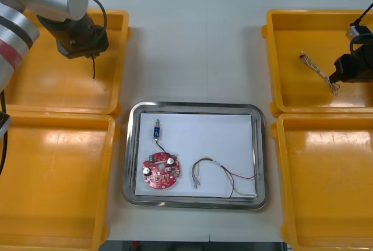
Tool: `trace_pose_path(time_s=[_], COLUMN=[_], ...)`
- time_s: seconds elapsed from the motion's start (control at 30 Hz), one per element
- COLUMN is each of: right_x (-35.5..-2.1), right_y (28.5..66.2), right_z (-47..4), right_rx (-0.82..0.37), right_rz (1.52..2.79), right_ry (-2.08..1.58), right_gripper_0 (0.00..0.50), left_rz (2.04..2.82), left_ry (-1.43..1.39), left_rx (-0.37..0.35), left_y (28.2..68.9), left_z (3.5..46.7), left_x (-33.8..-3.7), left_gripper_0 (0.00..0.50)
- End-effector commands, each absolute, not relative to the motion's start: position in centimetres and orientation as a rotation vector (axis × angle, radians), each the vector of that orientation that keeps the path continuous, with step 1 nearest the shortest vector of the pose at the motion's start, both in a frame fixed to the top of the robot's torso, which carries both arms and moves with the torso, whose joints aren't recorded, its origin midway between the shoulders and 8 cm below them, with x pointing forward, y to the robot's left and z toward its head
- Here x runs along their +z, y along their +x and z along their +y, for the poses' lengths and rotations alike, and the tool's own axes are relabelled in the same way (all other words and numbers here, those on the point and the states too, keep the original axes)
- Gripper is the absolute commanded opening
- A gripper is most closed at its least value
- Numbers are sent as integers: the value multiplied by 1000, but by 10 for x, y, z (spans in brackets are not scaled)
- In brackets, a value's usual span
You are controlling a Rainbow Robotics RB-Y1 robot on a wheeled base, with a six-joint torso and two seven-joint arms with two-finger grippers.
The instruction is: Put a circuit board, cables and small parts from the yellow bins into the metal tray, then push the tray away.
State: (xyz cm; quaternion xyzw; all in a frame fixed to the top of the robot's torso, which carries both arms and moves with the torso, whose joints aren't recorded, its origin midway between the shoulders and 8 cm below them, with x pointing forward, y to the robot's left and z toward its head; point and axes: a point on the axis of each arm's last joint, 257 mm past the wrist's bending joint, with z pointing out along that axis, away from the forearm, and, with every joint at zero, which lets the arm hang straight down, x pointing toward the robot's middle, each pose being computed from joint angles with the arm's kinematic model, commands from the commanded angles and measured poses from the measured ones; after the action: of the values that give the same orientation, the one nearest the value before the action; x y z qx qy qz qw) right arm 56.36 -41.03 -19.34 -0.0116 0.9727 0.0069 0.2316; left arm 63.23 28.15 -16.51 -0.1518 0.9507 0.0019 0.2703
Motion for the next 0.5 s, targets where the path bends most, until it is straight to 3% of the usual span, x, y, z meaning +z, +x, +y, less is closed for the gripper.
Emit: trace_pose_path(time_s=[0.03, 0.5], right_x=[-149, -132], right_y=[575, 601], right_z=[-428, -401], right_rx=[-88, -109], right_rz=[2604, 2565], right_ry=[-196, -492], right_gripper_0=[500, 500], left_rz=[2512, 2507], left_ry=[-388, -433], left_rx=[1, 22], left_y=[627, 568], left_z=[301, 291], left_x=[-125, -117], left_gripper_0=[0, 0])
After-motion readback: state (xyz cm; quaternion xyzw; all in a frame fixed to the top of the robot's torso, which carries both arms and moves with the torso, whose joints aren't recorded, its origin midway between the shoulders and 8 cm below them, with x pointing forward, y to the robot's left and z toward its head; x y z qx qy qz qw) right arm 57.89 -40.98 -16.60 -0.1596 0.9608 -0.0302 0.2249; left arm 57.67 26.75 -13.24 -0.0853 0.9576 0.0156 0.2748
